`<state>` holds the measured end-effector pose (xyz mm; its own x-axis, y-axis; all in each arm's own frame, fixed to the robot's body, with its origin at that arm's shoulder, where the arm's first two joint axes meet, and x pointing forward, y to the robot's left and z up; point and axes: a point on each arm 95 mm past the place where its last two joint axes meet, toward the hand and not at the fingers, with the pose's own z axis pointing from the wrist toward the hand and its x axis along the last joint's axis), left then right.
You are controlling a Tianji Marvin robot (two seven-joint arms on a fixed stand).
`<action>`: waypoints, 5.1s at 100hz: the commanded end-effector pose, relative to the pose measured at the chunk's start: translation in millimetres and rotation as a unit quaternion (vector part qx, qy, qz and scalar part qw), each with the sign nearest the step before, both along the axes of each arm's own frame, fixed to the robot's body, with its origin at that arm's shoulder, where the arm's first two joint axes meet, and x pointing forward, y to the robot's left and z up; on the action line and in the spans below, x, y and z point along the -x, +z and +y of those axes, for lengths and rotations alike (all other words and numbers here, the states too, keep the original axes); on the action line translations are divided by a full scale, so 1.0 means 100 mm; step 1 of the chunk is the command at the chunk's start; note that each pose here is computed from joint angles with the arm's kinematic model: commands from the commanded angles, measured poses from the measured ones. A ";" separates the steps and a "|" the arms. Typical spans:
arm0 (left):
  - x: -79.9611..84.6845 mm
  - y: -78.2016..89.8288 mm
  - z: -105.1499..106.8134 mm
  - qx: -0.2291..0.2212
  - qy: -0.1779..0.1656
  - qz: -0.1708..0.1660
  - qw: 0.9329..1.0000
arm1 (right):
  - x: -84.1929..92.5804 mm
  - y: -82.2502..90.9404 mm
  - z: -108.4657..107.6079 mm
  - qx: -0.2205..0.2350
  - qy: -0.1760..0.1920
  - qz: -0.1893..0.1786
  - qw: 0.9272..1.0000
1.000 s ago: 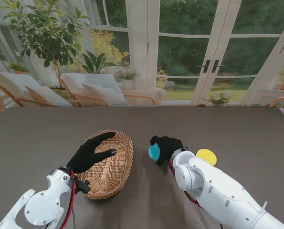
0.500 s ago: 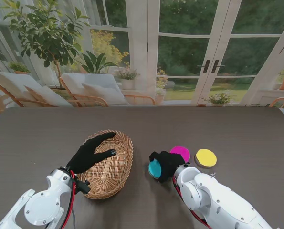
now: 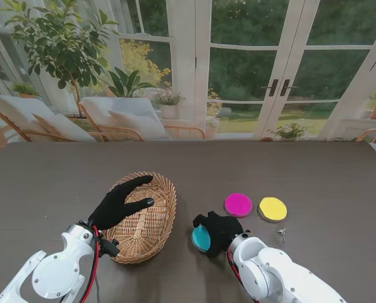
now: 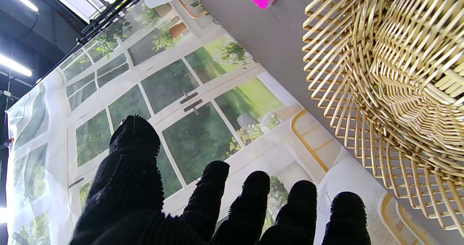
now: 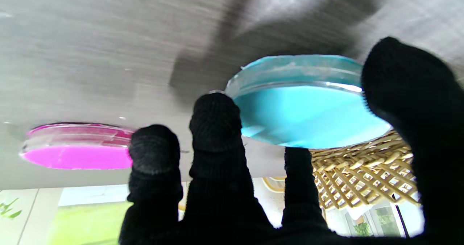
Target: Stack culture dishes into a storage basket
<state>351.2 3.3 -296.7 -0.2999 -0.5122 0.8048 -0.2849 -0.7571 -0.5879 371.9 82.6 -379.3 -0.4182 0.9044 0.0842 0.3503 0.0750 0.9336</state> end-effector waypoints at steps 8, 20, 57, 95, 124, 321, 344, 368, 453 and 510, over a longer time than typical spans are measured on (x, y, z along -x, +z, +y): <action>0.02 0.00 -0.02 0.000 -0.008 0.005 1.000 | 0.01 -0.05 0.03 0.008 0.001 0.000 1.000; 0.02 0.00 -0.02 0.000 -0.008 0.005 1.000 | 0.00 -0.08 0.06 0.011 -0.003 -0.007 1.000; 0.03 0.01 -0.02 -0.001 -0.008 0.007 1.000 | 0.00 -0.09 0.10 0.010 -0.004 -0.007 1.000; 0.04 0.01 -0.02 -0.001 -0.007 0.006 1.000 | 0.01 -0.11 0.12 0.021 -0.006 -0.012 1.000; 0.04 0.01 -0.02 -0.001 -0.007 0.008 1.000 | 0.04 -0.05 0.12 0.007 -0.016 -0.022 1.000; 0.00 -0.01 -0.04 -0.001 -0.022 0.027 0.999 | -1.00 0.29 -0.73 0.108 -0.142 0.005 0.984; 0.00 -0.01 -0.04 -0.001 -0.023 0.029 0.999 | -1.04 0.21 -0.70 0.121 -0.138 0.014 0.983; 0.00 -0.01 -0.04 -0.001 -0.023 0.029 0.999 | -1.07 0.13 -0.68 0.132 -0.137 0.019 0.982; 0.00 -0.02 -0.04 0.000 -0.026 0.032 0.999 | -1.06 -0.10 -0.64 0.133 -0.138 -0.007 0.981; 0.00 -0.02 -0.04 0.002 -0.027 0.035 0.999 | -1.02 -0.34 -0.64 0.107 -0.150 -0.009 0.983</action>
